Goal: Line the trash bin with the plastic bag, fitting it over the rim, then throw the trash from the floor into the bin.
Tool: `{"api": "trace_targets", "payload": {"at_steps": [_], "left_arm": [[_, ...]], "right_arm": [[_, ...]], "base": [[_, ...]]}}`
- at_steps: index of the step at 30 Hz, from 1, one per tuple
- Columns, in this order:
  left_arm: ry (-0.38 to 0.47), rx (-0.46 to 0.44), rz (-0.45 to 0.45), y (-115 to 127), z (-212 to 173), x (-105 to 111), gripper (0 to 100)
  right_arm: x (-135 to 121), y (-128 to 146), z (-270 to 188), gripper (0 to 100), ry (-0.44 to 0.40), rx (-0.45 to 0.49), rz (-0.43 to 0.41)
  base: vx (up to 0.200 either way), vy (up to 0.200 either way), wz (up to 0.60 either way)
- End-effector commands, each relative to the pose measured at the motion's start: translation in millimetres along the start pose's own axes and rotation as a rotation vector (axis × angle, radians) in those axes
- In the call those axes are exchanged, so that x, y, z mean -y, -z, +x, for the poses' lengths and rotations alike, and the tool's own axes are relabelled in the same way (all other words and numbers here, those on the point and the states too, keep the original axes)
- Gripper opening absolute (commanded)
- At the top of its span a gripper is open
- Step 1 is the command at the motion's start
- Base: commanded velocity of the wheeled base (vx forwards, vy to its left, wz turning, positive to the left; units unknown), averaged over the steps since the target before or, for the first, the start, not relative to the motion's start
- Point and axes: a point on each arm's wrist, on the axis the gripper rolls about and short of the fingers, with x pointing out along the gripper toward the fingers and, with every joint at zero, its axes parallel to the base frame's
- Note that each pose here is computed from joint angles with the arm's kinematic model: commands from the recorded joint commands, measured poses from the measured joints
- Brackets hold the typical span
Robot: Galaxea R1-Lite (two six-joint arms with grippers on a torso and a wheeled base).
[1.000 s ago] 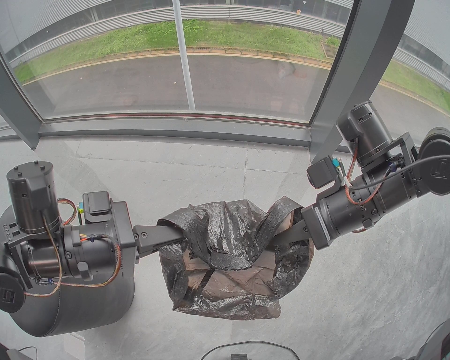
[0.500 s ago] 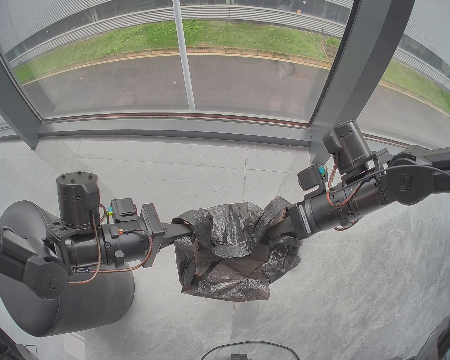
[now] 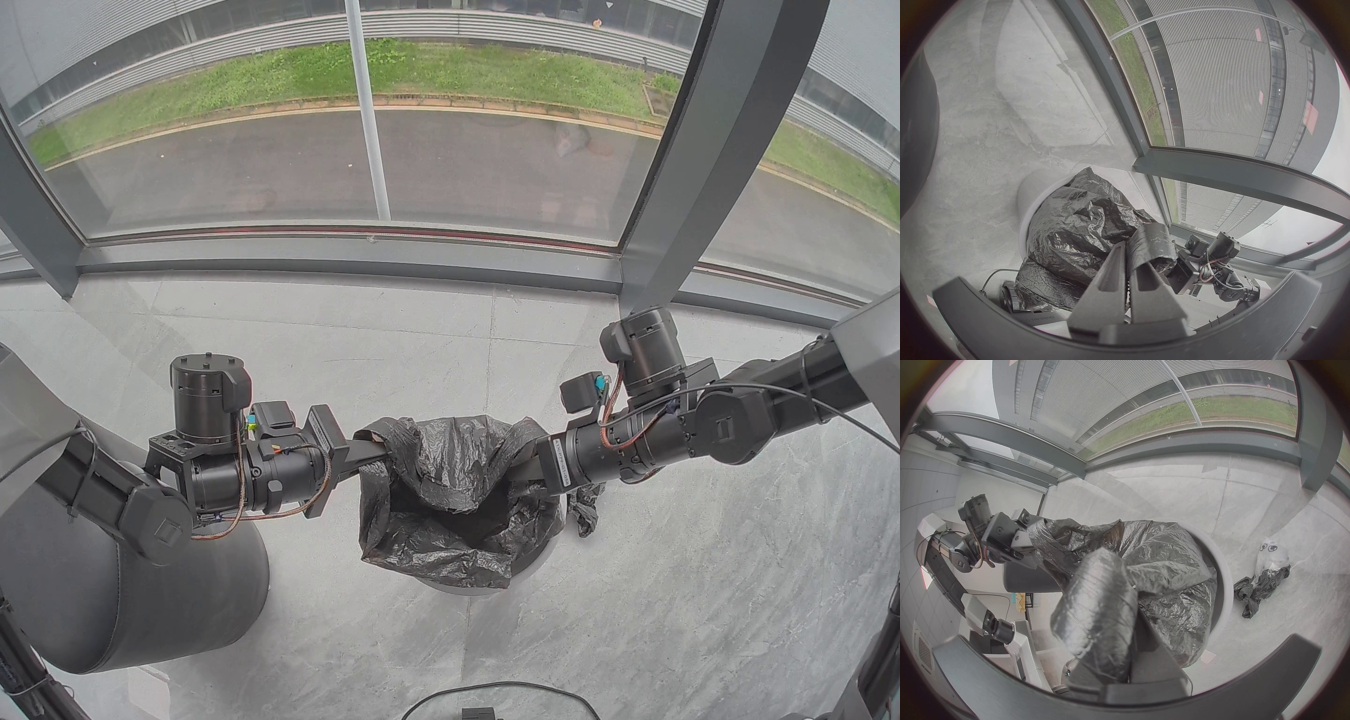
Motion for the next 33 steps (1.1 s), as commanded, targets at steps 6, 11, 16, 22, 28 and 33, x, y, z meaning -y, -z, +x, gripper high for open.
{"api": "trace_targets", "payload": {"at_steps": [6,11,16,22,28,33], "left_arm": [[-0.032,0.031,-0.029,-19.2,8.1,-20.3,0],[-0.044,0.035,-0.038,-22.5,10.6,-26.8,0],[-0.051,0.024,-0.046,-19.7,11.1,-29.4,0],[-0.075,-0.023,-0.063,-0.1,6.2,-30.3,0],[-0.072,-0.066,-0.057,19.8,-3.0,-21.2,0],[-0.062,-0.075,-0.048,24.1,-5.0,-16.3,0]], "right_arm": [[15.4,15.6,32.8,0,0.008,-0.043,0.017],[21.3,21.0,42.2,0,0.014,-0.062,0.027],[20.6,26.5,37.3,0,0.017,-0.064,0.030],[17.2,38.9,20.2,0,0.021,-0.081,0.040],[14.4,47.9,3.8,0,0.019,-0.069,0.043],[16.9,55.6,6.6,0,0.024,-0.089,0.051]], "base": [[0.000,0.000,0.00],[0.000,0.000,0.00],[0.000,0.000,0.00],[0.000,0.000,0.00],[0.000,0.000,0.00],[0.000,0.000,0.00]]}}
